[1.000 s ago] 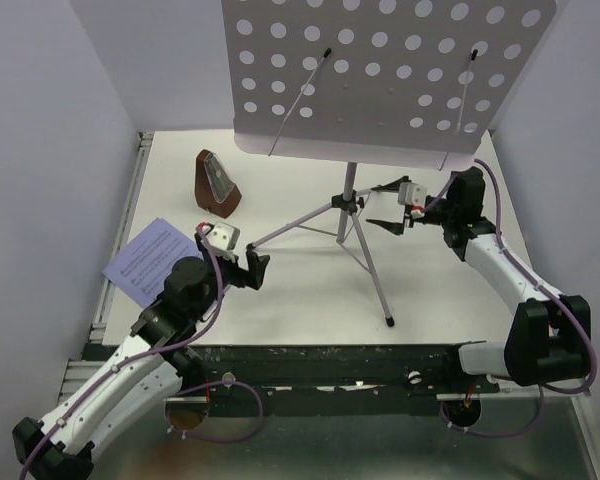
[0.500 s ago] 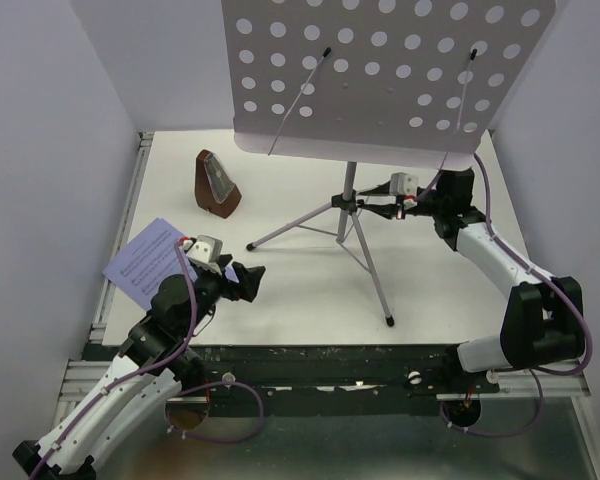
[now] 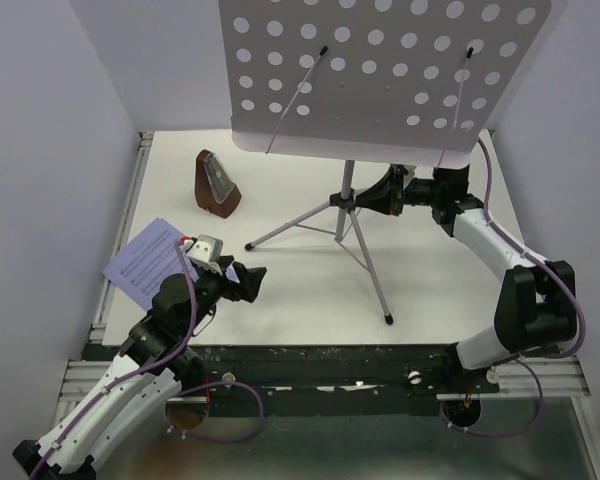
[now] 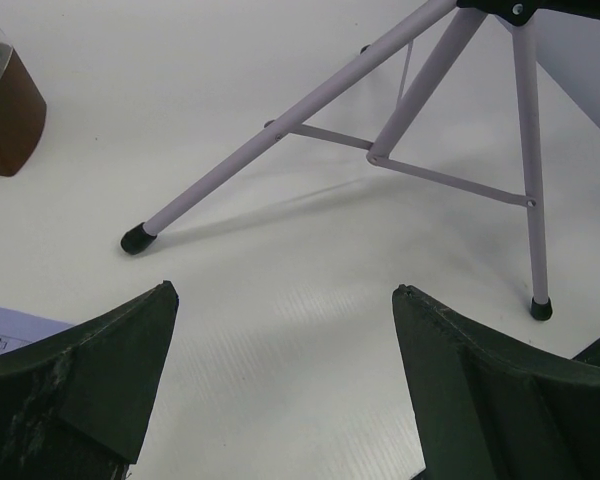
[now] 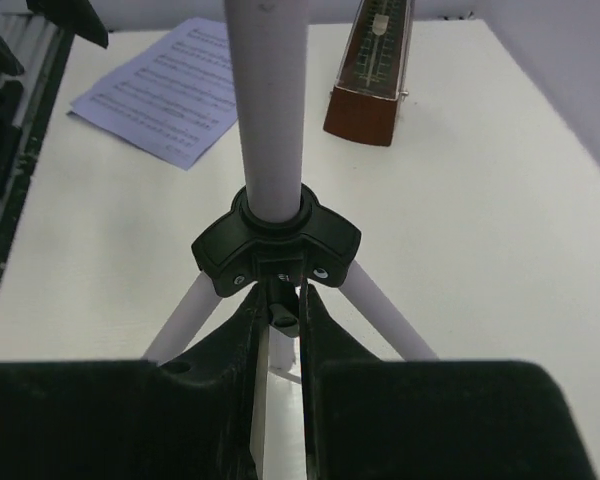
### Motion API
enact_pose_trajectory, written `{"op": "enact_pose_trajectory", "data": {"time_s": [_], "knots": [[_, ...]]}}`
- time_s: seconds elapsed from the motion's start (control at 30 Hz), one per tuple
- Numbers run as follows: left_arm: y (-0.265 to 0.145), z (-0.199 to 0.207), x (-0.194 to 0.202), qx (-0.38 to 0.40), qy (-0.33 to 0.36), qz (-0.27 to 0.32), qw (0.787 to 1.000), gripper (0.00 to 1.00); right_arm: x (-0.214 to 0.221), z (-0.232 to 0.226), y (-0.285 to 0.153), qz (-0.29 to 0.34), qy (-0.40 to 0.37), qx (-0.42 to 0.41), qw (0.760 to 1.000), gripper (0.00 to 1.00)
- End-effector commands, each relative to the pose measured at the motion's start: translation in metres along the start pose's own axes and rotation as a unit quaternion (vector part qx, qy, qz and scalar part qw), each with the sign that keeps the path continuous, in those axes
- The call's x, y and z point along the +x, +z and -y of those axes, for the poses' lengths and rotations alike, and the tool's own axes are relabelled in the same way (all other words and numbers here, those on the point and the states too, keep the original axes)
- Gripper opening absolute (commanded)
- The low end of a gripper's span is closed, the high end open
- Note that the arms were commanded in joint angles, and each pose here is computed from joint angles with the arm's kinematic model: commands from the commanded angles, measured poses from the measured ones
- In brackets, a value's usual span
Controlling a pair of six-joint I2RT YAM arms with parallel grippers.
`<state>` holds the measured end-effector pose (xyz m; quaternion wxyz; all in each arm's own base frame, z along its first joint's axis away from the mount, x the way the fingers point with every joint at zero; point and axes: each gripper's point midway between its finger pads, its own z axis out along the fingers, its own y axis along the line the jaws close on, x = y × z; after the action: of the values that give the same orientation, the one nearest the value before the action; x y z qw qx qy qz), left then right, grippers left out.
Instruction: Set up the instrument practice props
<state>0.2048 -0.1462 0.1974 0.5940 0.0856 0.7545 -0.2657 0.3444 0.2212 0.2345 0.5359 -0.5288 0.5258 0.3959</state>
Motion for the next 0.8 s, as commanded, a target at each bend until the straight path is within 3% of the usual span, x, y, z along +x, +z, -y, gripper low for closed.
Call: {"op": "enact_pose_trajectory", "data": {"time_s": [0.0,0.17,0.27,0.43,0.53,0.6,0.67,0.77], "knots": [[-0.002,0.009,-0.011,0.020,-0.012,0.012,1.000,0.98,0.002,0.000,0.004,0.002,0.170,0.010,0.985,0.14],[-0.004,0.013,-0.014,0.028,-0.015,0.017,0.999,0.98,0.006,0.000,0.005,-0.005,0.295,0.023,0.955,0.15],[-0.005,0.013,-0.014,0.030,-0.017,0.019,0.999,0.98,0.018,0.008,0.003,-0.023,0.392,0.051,0.918,0.10],[-0.007,0.016,-0.018,0.037,-0.025,0.026,0.999,0.98,0.043,0.019,-0.004,-0.025,0.558,0.109,0.822,0.05],[-0.008,0.018,-0.020,0.040,-0.025,0.025,0.999,0.98,0.058,0.032,-0.012,-0.014,0.648,0.165,0.743,0.05],[-0.008,0.020,-0.024,0.042,-0.028,0.028,0.998,0.98,0.069,0.034,-0.018,-0.016,0.715,0.181,0.675,0.09],[-0.007,0.021,-0.025,0.045,-0.030,0.029,0.998,0.98,0.073,0.033,-0.019,-0.010,0.753,0.175,0.634,0.17],[-0.006,0.022,-0.026,0.045,-0.032,0.027,0.998,0.98,0.063,0.032,-0.015,0.008,0.765,0.137,0.629,0.30]]}}
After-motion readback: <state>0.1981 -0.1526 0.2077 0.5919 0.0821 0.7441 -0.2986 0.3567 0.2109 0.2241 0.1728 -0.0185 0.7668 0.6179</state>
